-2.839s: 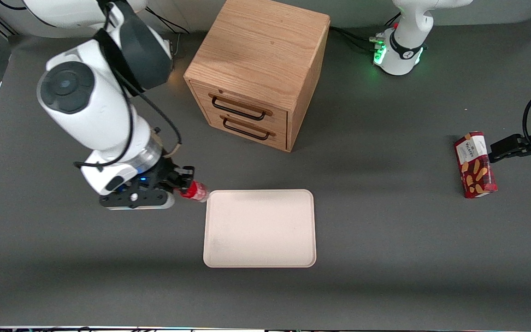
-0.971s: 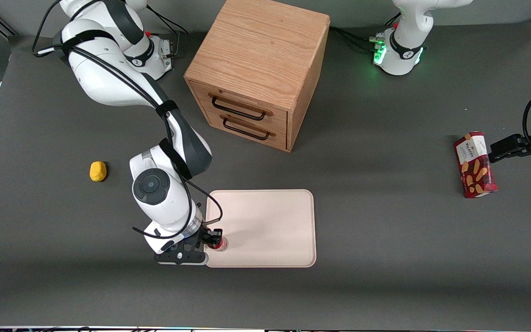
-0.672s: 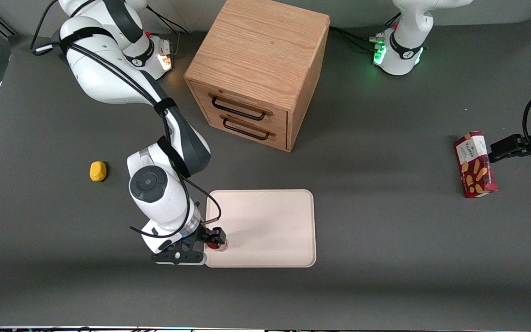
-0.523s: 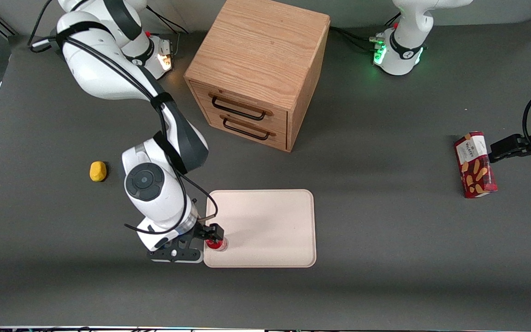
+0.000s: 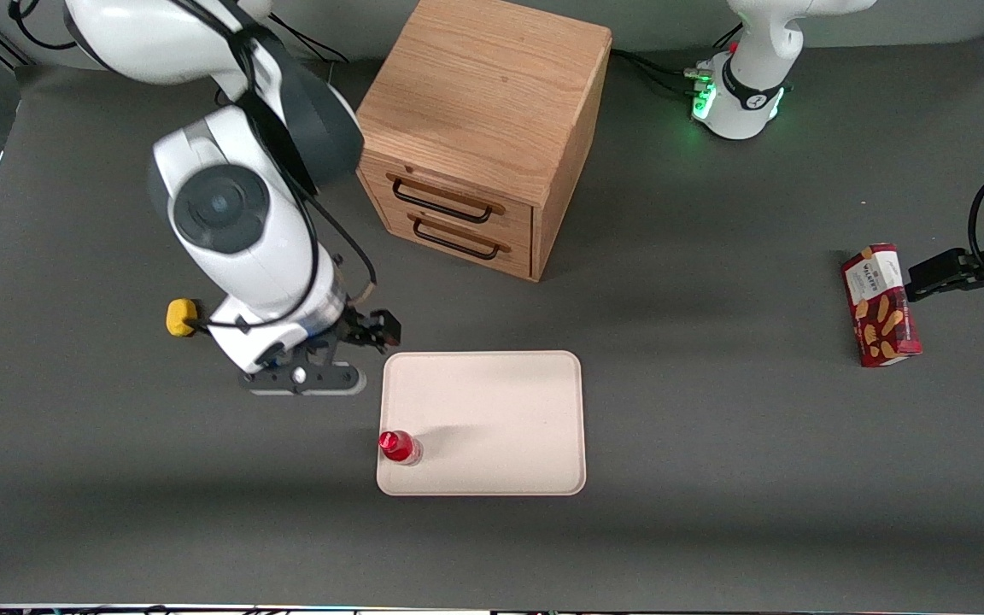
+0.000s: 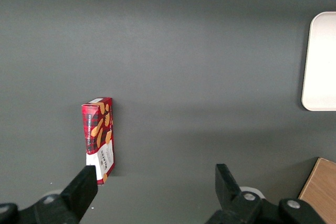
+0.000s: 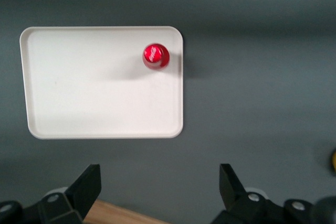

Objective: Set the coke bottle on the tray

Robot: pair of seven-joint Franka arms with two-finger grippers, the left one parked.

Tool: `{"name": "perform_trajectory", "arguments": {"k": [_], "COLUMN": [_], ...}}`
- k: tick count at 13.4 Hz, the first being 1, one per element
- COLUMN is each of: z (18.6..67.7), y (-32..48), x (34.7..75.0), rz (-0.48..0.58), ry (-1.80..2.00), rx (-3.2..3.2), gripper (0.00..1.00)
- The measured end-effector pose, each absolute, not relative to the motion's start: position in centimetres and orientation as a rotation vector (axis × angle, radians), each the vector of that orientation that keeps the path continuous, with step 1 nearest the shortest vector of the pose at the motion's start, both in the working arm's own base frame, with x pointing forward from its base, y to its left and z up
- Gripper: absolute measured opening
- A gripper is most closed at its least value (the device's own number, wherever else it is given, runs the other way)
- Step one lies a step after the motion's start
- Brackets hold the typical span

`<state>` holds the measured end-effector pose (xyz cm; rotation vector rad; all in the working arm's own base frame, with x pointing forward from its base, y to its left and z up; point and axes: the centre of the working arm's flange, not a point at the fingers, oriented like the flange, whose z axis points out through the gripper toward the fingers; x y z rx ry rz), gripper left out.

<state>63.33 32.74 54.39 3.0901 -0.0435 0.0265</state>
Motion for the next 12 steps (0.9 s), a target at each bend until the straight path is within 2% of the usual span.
{"name": "perform_trajectory", "arguments": {"k": [2,6,8,12], "z": [58.8,63.7,65.4,66.4], "y": [31.3,27.7,23.4,11.3], "x": [61.2,59.4,59.4,59.4], "rz": [0.028,0.042,0.027,-0.074], "ry": [-0.059,0.023,0.087,0.135], "rx": [3.071,3.053,3.039,3.104], "gripper": [1.00,1.00,1.00,1.00]}}
